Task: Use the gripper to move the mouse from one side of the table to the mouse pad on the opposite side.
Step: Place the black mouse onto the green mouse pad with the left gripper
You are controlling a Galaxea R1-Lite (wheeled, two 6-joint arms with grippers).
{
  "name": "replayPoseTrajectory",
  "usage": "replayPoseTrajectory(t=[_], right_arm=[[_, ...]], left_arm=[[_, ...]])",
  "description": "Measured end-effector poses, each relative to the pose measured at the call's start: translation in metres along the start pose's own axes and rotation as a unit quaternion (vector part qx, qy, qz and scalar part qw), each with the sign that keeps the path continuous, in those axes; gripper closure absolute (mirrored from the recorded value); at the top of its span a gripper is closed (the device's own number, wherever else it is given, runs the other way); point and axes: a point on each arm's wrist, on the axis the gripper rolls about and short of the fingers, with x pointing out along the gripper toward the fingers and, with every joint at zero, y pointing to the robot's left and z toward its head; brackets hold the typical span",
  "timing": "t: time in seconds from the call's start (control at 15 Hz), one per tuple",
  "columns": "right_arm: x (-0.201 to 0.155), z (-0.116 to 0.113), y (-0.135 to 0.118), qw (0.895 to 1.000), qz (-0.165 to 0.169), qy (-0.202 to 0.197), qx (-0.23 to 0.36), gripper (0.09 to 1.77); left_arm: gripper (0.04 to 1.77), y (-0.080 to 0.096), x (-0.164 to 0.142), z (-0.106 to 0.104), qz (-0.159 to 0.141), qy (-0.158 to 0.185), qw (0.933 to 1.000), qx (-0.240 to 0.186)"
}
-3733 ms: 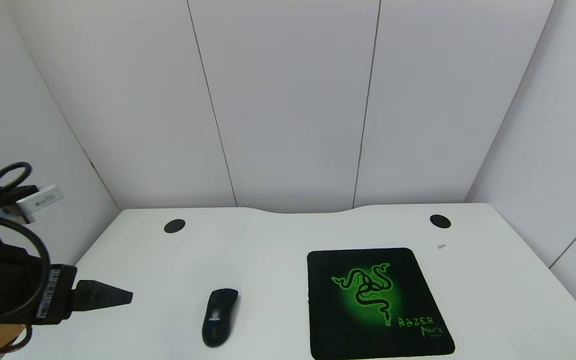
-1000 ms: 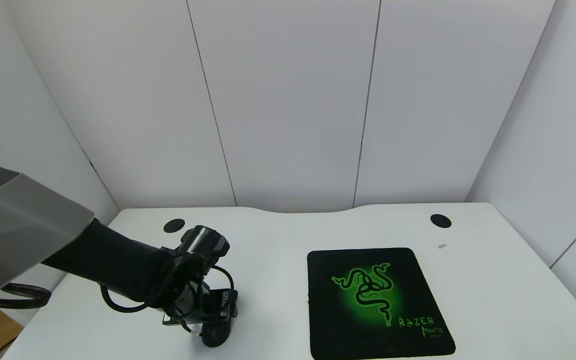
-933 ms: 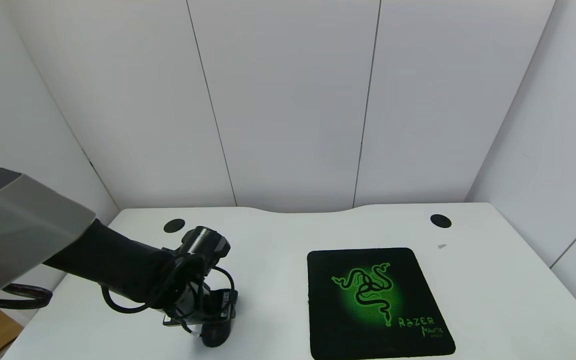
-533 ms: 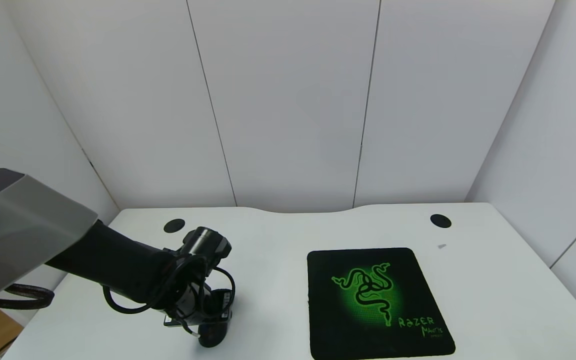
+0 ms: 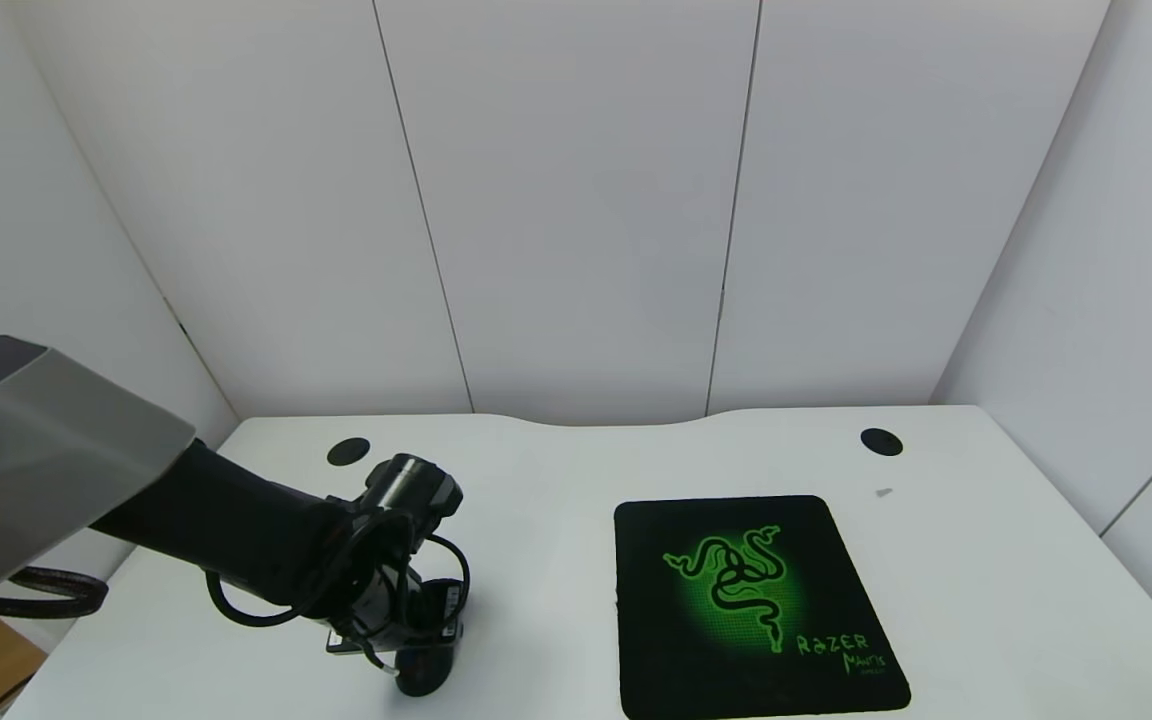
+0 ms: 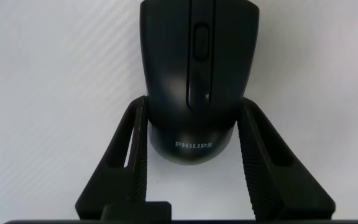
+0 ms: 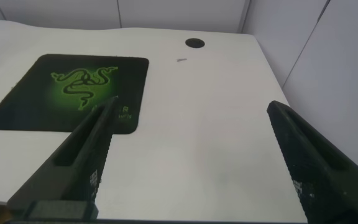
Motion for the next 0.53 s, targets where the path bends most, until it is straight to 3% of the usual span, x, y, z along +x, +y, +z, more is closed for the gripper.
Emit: replayPoseTrajectory(t=[0.13, 0.33, 0.53], right_arm=[[0.0, 0.0, 0.0, 1.0, 0.0, 0.0, 0.0, 0.15], [0.0, 0.0, 0.0, 1.0, 0.0, 0.0, 0.0, 0.15], [0.0, 0.0, 0.0, 1.0, 0.0, 0.0, 0.0, 0.15]], left_arm=[[0.91, 0.0, -0.007, 0.001, -0.006, -0.001, 1.0, -0.002], [0.91, 0.002, -0.027, 0.002, 0.001, 0.028, 0.9996, -0.007], [0.91, -0.006, -0.051, 0.012, -0.009, 0.039, 0.9989, -0.026]])
